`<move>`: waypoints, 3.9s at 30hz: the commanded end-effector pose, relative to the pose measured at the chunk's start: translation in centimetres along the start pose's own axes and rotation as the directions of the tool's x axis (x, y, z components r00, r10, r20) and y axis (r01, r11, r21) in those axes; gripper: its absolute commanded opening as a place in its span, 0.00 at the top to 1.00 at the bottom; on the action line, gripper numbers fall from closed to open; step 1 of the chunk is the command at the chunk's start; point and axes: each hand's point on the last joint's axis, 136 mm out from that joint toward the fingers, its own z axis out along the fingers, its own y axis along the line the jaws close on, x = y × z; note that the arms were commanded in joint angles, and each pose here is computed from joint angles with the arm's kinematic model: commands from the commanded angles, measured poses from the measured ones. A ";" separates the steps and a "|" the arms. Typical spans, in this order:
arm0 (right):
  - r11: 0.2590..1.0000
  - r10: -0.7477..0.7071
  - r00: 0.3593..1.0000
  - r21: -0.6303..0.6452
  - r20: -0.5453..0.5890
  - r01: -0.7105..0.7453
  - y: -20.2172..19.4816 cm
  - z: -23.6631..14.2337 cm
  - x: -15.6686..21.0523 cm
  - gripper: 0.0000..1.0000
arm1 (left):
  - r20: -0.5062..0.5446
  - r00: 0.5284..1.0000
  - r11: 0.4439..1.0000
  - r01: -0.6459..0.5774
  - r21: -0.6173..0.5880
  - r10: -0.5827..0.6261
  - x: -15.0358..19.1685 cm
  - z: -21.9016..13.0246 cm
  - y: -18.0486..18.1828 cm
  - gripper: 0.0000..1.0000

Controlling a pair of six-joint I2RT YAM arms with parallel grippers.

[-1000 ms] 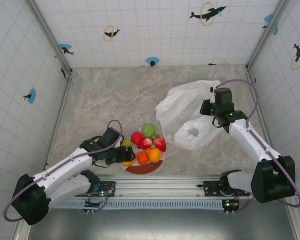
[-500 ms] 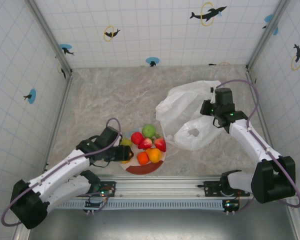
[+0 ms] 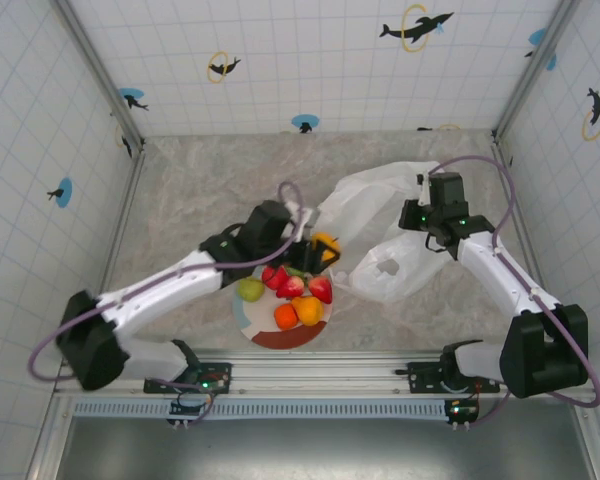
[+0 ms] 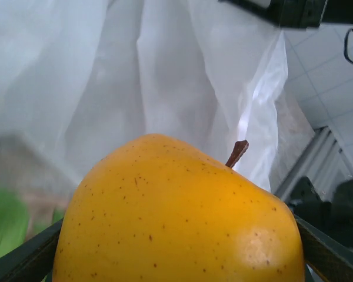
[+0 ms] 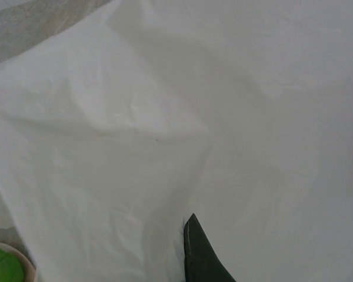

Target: Place the fruits into the plastic bag

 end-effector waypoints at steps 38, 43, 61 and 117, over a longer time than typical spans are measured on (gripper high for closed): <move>0.919 0.224 0.973 -0.322 -0.052 -0.229 3.5 -0.6 -0.1 0.99 | 0.191 0.925 0.945 -0.323 -0.054 0.328 -6.3 22.1 5.4 0.23; 0.942 0.194 0.980 -0.271 -0.039 -0.198 2.3 -0.6 0.1 0.99 | 0.203 0.923 0.945 -0.324 -0.049 0.327 -6.5 21.1 5.0 0.11; 0.982 0.125 0.992 -0.139 -0.034 -0.129 -0.4 0.3 1.4 0.99 | 0.231 0.948 0.971 -0.235 0.046 0.219 -6.7 13.5 2.5 0.07; 0.961 0.270 0.955 0.024 0.120 -0.275 -5.6 3.2 -3.9 1.00 | 0.181 0.969 0.922 0.219 -0.320 -0.168 1.6 -11.4 13.1 0.06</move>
